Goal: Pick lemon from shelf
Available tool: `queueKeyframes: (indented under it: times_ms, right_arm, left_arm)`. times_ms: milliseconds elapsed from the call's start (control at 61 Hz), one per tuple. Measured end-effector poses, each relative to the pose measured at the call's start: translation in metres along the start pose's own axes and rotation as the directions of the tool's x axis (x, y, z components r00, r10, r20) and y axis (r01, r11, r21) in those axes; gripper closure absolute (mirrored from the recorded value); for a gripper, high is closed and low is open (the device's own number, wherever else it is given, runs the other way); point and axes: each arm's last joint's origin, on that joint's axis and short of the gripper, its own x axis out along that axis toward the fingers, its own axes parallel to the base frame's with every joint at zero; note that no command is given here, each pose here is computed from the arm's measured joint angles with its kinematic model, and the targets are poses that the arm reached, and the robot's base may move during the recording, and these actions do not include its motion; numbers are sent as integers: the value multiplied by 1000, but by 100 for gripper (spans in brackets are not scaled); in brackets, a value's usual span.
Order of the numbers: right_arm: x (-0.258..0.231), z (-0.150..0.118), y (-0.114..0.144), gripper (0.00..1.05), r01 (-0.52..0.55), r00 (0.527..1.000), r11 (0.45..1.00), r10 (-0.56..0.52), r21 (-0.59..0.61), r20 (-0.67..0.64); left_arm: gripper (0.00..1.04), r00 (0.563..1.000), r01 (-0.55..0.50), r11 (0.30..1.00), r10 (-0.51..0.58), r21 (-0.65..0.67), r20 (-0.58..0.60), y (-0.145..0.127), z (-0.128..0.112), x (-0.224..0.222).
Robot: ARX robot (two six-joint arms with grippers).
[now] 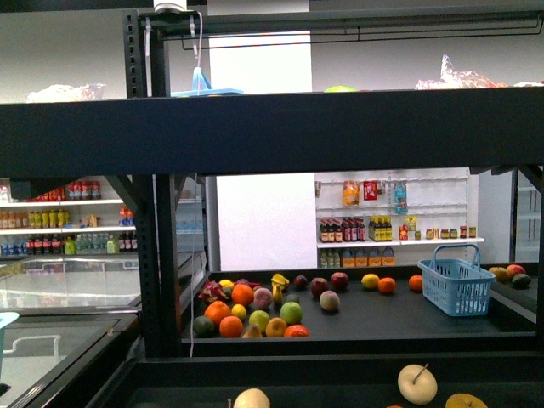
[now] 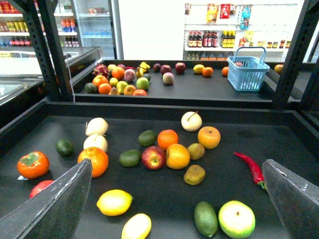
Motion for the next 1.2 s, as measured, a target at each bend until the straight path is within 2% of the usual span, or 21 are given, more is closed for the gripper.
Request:
queueKeyframes:
  times_ms: [262,557,934,1066,1197]
  right_arm:
    - [0,0,0,2,0,1000,1000,0,0,0]
    - [0,0,0,2,0,1000,1000,0,0,0]
    - [0,0,0,2,0,1000,1000,0,0,0]
    - [0,0,0,2,0,1000,1000,0,0,0]
    - [0,0,0,2,0,1000,1000,0,0,0]
  left_arm:
    - [8,999,35,997,-35,-71,-12,1,14,48]
    - [8,997,71,995,-72,-70,-14,-3,32,75]
    - [8,998,59,995,-59,-76,8,2,50,99]
    - [28,999,44,997,-44,-68,11,3,51,100]
    - [61,1000,28,997,-27,-68,12,6,51,101]
